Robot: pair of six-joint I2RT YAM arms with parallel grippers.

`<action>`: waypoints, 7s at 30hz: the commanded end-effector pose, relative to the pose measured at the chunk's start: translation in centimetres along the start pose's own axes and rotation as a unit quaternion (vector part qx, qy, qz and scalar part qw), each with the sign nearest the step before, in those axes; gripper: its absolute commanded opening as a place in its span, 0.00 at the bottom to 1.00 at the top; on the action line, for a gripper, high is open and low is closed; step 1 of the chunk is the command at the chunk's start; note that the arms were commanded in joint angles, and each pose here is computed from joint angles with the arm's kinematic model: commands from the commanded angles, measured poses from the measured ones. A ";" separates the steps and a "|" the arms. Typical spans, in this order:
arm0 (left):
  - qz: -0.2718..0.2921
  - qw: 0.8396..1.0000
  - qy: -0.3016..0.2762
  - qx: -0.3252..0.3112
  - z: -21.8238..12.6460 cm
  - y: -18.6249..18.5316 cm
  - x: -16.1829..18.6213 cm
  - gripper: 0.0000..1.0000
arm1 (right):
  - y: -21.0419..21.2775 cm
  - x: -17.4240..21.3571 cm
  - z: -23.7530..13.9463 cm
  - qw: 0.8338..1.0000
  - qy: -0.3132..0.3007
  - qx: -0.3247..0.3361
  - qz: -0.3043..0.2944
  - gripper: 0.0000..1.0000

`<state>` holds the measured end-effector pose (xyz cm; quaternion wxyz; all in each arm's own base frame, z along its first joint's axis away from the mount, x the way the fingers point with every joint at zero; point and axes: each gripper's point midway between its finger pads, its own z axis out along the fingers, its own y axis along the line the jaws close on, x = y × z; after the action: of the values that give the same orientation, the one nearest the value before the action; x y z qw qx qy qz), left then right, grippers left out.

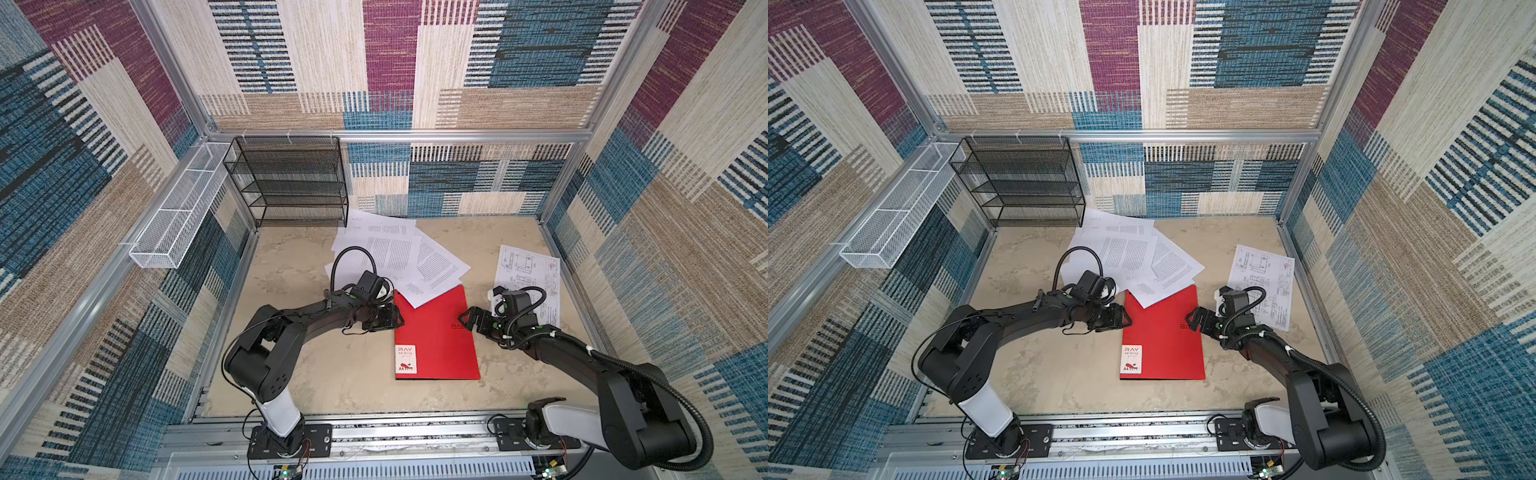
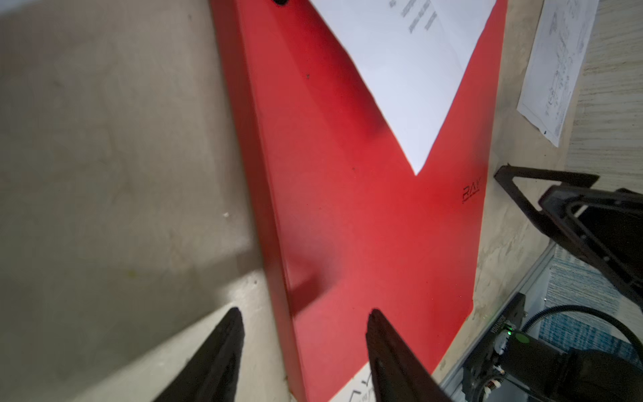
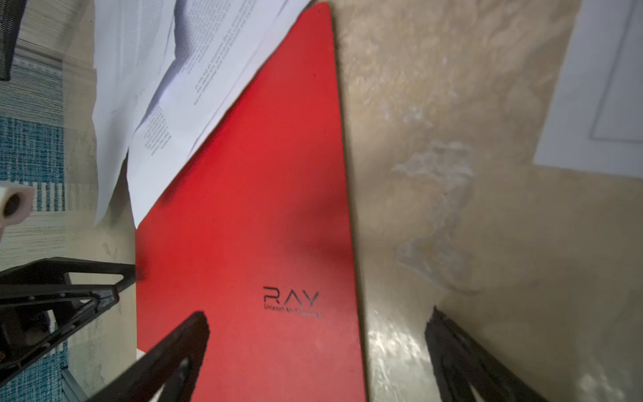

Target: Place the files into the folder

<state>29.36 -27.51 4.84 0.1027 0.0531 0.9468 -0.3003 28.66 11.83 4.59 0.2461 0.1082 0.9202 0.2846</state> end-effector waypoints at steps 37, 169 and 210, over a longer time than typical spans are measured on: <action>-0.080 0.993 0.015 0.080 3.7 -2.3 -0.7 0.34 | 11.2 -5.6 -6.1 0.991 -0.010 -0.132 -0.004 1.00; 0.003 0.992 -0.066 0.103 6.1 -7.5 -18.2 0.62 | 7.1 -4.8 -5.7 0.999 -0.044 -0.003 0.022 0.00; -0.385 0.909 -0.080 -0.141 -3.6 22.0 -2.1 0.53 | 8.2 -7.8 -6.3 0.996 -0.063 0.010 -0.058 0.00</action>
<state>43.10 -12.16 2.69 0.2119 -0.2465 0.8754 -0.3578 32.17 14.13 16.45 0.2967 0.0829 0.9073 0.2863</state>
